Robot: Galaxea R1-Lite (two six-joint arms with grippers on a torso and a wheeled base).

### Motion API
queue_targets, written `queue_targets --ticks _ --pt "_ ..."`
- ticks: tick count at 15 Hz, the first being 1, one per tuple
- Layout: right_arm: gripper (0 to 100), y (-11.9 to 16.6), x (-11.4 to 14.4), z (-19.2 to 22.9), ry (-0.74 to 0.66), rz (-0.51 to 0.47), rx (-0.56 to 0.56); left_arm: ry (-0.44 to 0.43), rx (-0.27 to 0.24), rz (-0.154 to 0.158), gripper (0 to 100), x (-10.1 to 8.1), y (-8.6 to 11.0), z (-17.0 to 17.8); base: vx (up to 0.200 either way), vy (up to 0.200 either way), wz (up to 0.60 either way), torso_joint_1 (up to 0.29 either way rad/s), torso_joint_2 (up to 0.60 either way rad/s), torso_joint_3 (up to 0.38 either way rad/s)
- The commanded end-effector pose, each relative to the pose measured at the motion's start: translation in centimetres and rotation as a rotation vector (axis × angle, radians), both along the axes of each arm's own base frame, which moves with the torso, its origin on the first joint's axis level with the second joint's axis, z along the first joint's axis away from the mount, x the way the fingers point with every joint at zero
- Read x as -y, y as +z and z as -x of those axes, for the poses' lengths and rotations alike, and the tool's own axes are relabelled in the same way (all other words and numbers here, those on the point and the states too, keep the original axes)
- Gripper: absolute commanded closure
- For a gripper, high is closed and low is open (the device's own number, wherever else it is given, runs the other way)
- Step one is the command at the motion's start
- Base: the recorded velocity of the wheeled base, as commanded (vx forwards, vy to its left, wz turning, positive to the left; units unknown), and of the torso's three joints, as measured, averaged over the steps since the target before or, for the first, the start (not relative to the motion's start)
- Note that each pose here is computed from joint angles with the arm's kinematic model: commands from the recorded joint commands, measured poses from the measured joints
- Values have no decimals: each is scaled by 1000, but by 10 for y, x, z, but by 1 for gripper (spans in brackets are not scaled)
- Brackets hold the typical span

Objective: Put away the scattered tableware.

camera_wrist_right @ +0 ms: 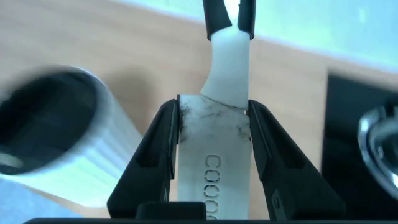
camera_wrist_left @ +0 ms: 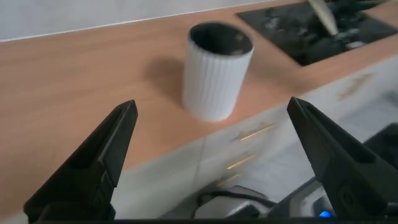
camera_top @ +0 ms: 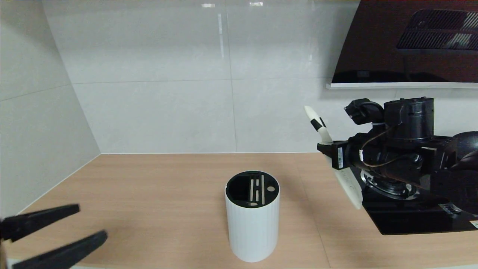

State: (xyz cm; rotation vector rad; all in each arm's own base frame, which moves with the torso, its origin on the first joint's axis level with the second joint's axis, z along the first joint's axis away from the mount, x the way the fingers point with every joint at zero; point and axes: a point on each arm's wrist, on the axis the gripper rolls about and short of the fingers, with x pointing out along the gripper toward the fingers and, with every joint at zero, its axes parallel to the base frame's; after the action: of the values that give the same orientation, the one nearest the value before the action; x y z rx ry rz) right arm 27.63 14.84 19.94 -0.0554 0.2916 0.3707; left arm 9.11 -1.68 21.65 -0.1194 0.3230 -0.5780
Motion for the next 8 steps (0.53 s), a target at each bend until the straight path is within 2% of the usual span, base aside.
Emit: queue_targets --ticks 1,2,3,4,6,7,8 --pt "100 8 -23 27 67 -10 24 -126 -124 128 0 46 -21 -128 0 0 0 0 0 0" --pt "100 3 -27 32 81 3 10 -104 -107 200 0 61 -21 -145 0 0 0 0 0 0" --pt "100 3 -31 36 97 5 10 -85 -111 243 0 72 -24 -153 0 0 0 0 0 0" --pt "100 3 -36 41 121 5 10 -42 -124 275 0 100 -40 -164 0 0 0 0 0 0" --pt "100 0 -41 47 145 12 0 -14 -143 256 0 124 -61 -169 0 0 0 0 0 0" --pt "100 -2 -44 52 156 19 -4 -36 -133 279 0 130 -60 -168 0 0 0 0 0 0" --pt "100 -4 -49 56 167 24 -8 -46 -139 328 0 133 -55 -165 0 0 0 0 0 0"
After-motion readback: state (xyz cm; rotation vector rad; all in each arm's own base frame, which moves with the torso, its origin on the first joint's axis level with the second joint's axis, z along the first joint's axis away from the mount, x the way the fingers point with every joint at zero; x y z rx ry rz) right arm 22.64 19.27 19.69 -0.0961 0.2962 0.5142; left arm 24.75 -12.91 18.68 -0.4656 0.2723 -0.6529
